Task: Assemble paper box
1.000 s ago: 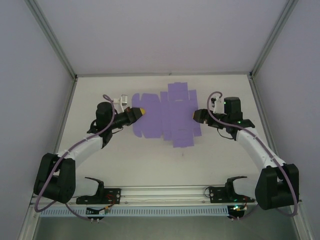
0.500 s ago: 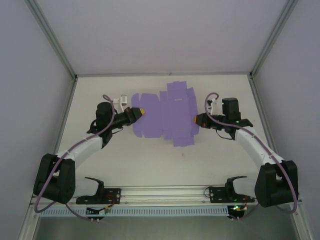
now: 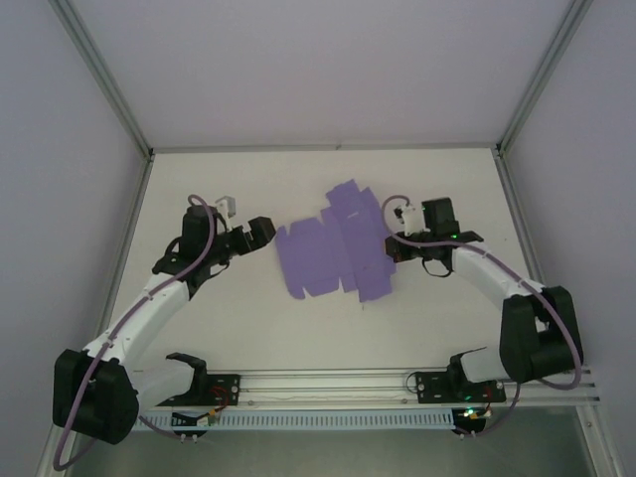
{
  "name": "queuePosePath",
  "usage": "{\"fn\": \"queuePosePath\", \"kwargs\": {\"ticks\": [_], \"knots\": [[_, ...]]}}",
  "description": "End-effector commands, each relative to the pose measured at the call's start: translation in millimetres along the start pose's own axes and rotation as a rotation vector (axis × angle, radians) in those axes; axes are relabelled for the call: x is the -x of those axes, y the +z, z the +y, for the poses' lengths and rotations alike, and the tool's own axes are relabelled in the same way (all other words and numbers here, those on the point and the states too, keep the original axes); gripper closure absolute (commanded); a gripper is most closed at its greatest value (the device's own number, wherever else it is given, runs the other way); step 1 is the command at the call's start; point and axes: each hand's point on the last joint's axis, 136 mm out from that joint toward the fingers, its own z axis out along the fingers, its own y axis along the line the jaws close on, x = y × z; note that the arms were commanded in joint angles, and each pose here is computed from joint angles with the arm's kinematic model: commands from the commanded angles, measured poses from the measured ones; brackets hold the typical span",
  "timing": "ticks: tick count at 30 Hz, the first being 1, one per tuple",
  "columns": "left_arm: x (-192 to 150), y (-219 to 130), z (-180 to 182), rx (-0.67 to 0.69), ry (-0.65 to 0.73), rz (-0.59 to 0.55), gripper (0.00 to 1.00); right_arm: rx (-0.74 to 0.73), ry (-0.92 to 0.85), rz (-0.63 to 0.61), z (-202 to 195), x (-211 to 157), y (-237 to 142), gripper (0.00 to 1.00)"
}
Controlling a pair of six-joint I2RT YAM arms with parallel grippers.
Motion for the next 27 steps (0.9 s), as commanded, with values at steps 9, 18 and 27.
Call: {"fn": "queuePosePath", "kwargs": {"ticks": [9,18,27], "knots": [[-7.3,33.0,-17.0,-0.098,-0.007,0.144,0.00,-0.388,-0.600,-0.193,-7.4,69.2,15.2,1.00],[14.1,60.3,-75.2,-0.296,0.007,0.193,0.00,-0.437,-0.883,-0.229,22.5,71.2,30.8,1.00],[43.9,71.4,-109.2,-0.345,0.000,0.202,0.00,-0.497,-1.058,-0.199,34.1,68.9,46.9,1.00]]}}
